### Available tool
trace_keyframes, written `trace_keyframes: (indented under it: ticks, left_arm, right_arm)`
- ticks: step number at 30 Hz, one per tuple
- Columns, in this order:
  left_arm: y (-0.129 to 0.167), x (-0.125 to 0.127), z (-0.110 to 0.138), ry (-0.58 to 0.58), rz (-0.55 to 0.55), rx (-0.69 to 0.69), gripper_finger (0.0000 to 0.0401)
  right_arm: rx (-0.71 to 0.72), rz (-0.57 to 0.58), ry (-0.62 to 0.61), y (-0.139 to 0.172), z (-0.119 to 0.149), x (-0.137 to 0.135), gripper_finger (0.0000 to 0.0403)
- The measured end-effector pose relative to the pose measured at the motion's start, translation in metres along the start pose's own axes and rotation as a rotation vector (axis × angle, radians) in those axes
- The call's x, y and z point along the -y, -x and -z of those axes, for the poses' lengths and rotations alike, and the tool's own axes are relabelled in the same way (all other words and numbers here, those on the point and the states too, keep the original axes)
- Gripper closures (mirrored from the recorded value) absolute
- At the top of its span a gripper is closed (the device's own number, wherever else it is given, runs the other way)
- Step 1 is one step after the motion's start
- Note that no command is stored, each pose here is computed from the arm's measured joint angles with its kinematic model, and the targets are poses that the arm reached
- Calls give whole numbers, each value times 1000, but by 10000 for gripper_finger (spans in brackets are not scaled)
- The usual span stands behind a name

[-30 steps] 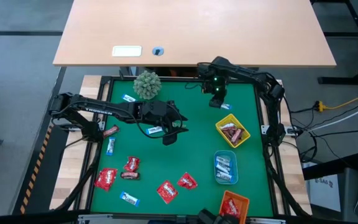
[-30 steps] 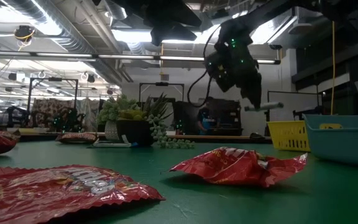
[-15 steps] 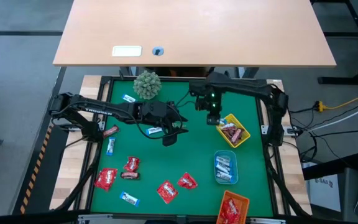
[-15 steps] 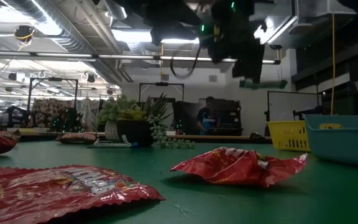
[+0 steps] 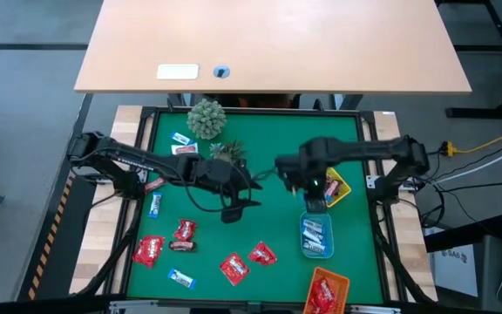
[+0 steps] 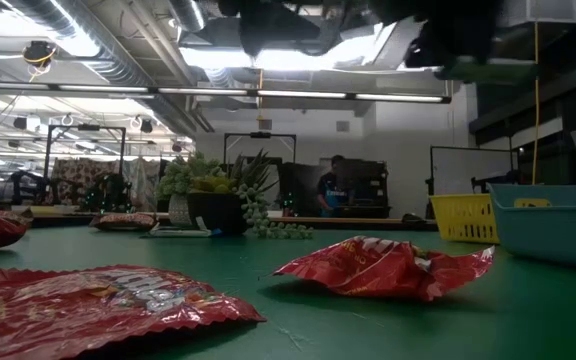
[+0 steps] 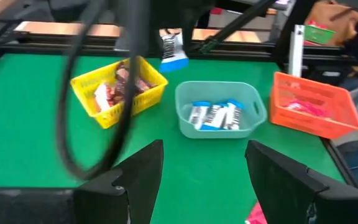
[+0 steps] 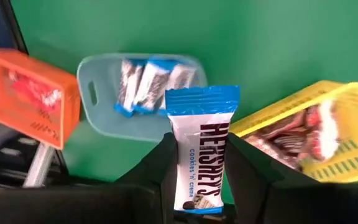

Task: Sort candy
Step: Put the white chocolate into the blue bin

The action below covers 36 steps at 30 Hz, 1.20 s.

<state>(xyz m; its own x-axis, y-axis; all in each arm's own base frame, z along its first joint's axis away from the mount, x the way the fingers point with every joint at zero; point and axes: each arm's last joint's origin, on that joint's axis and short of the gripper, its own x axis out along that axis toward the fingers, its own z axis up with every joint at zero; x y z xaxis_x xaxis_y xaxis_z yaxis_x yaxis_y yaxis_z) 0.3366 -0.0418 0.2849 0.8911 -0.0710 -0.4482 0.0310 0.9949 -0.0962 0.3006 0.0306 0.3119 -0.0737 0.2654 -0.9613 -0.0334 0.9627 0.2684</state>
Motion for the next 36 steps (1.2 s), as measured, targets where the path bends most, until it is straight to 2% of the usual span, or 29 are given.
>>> trace_keyframes:
  ticks: [6, 11, 20, 32, 36]
  left_arm:
    - [1, 16, 2, -19, 44, -5, 177]
    - [2, 29, 5, -36, 75, -19, 177]
    - [5, 50, 10, 44, 129, -39, 177]
    - [11, 73, 24, 167, 164, -155, 177]
    - [14, 82, 29, 212, 172, -199, 177]
  right_arm:
    - [19, 23, 152, -31, 1, -43, 288]
    - [16, 22, 223, -50, 2, -60, 288]
    - [8, 23, 260, -63, 5, -68, 288]
    - [-24, 29, 252, -74, 7, -64, 287]
    - [-13, 36, 255, -74, 6, -64, 269]
